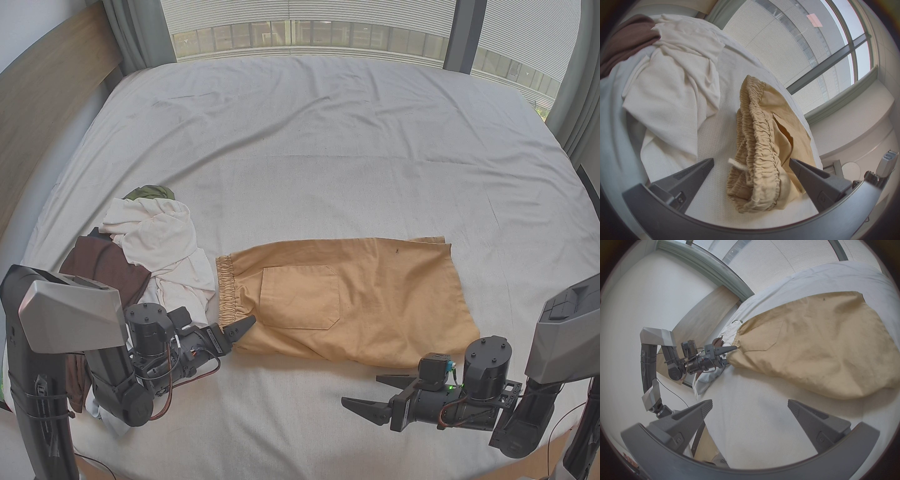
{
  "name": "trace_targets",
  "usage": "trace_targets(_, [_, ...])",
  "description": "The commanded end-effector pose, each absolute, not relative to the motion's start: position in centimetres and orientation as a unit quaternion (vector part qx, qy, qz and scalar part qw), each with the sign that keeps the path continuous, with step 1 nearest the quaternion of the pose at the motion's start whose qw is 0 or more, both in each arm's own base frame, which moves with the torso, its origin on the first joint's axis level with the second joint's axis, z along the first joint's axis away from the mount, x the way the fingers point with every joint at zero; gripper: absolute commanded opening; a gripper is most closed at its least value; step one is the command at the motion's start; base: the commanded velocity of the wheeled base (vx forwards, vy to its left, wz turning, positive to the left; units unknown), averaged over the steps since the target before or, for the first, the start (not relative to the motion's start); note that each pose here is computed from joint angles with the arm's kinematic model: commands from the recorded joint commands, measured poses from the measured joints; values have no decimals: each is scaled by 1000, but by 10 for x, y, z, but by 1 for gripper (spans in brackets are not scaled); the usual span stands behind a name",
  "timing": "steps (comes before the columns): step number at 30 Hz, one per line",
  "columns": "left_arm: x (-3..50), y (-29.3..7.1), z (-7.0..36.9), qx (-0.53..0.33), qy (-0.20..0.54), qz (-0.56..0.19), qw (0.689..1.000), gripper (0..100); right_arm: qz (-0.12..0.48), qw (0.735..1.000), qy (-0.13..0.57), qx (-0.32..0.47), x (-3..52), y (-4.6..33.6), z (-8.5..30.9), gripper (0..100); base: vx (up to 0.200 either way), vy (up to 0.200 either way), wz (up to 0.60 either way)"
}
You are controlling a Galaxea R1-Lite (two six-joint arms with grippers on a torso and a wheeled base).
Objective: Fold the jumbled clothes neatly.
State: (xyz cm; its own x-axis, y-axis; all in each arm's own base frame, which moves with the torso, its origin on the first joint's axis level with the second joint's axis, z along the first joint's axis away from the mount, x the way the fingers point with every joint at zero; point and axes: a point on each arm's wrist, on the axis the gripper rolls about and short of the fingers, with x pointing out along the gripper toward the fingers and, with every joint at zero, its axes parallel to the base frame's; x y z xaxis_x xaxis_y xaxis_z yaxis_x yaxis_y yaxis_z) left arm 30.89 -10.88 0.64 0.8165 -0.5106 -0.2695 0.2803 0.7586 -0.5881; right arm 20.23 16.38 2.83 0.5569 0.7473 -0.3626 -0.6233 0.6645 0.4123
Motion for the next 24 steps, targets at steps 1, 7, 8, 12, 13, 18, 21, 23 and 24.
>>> trace_targets(1, [310, -112, 0, -287, 224, -214, 907, 100, 392, 877, 249, 123, 205, 163, 33, 100, 0, 0, 0])
trace_targets(7, [323, -117, 3, -362, 221, -204, 882, 100, 391, 879, 243, 125, 206, 162, 36, 100, 0, 0, 0])
trace_targets(8, [324, -118, 2, -373, 223, -202, 878, 100, 391, 879, 242, 125, 206, 162, 37, 100, 0, 0, 0])
trace_targets(12, [325, -128, 5, -398, 223, -211, 865, 100, 392, 880, 238, 125, 206, 162, 39, 100, 0, 0, 0])
trace_targets(13, [326, -129, 6, -401, 222, -212, 863, 100, 393, 880, 236, 125, 205, 162, 39, 100, 0, 0, 0])
trace_targets(18, [326, -134, 8, -426, 226, -215, 849, 100, 390, 882, 234, 127, 207, 160, 41, 100, 0, 0, 0])
trace_targets(21, [327, -136, 10, -436, 224, -215, 845, 100, 390, 881, 235, 126, 206, 160, 40, 100, 0, 0, 0])
trace_targets(23, [329, -135, 11, -437, 220, -216, 845, 100, 390, 881, 236, 126, 206, 160, 40, 100, 0, 0, 0])
trace_targets(24, [329, -135, 11, -437, 220, -215, 845, 100, 390, 881, 236, 126, 206, 160, 40, 100, 0, 0, 0])
